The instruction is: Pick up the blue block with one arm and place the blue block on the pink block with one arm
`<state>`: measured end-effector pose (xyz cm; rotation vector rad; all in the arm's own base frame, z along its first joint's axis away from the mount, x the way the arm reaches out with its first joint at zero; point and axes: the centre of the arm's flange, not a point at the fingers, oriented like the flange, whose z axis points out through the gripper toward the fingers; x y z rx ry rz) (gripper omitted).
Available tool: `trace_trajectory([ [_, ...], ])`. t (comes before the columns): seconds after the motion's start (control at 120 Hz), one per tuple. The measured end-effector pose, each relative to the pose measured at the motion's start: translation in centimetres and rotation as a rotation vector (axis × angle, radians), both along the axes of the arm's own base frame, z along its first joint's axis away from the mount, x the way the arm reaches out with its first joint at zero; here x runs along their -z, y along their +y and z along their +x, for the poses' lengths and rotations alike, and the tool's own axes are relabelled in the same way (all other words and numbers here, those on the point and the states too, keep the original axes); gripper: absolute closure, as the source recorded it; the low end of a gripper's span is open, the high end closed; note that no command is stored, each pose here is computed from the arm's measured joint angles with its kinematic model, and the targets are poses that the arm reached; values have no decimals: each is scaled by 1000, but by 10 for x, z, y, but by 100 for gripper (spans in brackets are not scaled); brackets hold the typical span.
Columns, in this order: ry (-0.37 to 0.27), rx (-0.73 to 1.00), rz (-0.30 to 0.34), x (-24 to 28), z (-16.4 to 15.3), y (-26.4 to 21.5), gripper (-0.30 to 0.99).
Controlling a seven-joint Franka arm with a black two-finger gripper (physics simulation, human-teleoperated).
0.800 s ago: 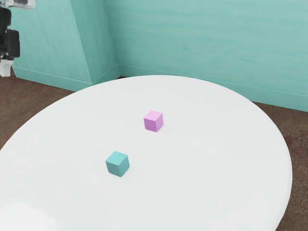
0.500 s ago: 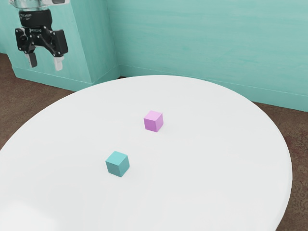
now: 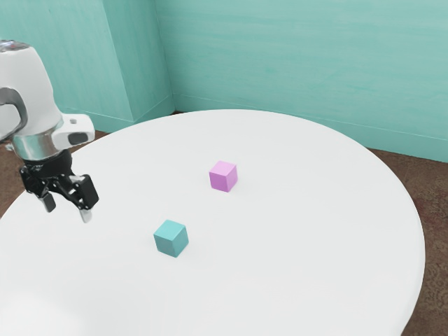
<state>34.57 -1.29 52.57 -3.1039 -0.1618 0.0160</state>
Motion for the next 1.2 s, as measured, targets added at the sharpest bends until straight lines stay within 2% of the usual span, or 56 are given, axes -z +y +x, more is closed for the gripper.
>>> trace_trajectory([
  [0.117, 63, 31, 11, 74, 63, -28, 2],
  [0.217, 34, 30, -16, 94, 108, -46, 2],
  [0.3, 40, -10, -62, 116, 133, -50, 2],
  [0.367, 52, -32, -74, 144, 147, -49, 2],
  [0.5, 16, -14, -59, 167, 163, -44, 2],
  [0.625, -11, -40, -119, 171, 169, -42, 2],
  [0.725, -7, -47, -139, 183, 172, -40, 2],
  [0.875, -22, 69, -76, 189, 175, -44, 3],
  [1.017, -38, 156, -50, 192, 179, -51, 3],
  [1.125, -79, 154, -41, 180, 206, -34, 3],
  [1.2, -78, 134, -37, 183, 224, -16, 3],
])
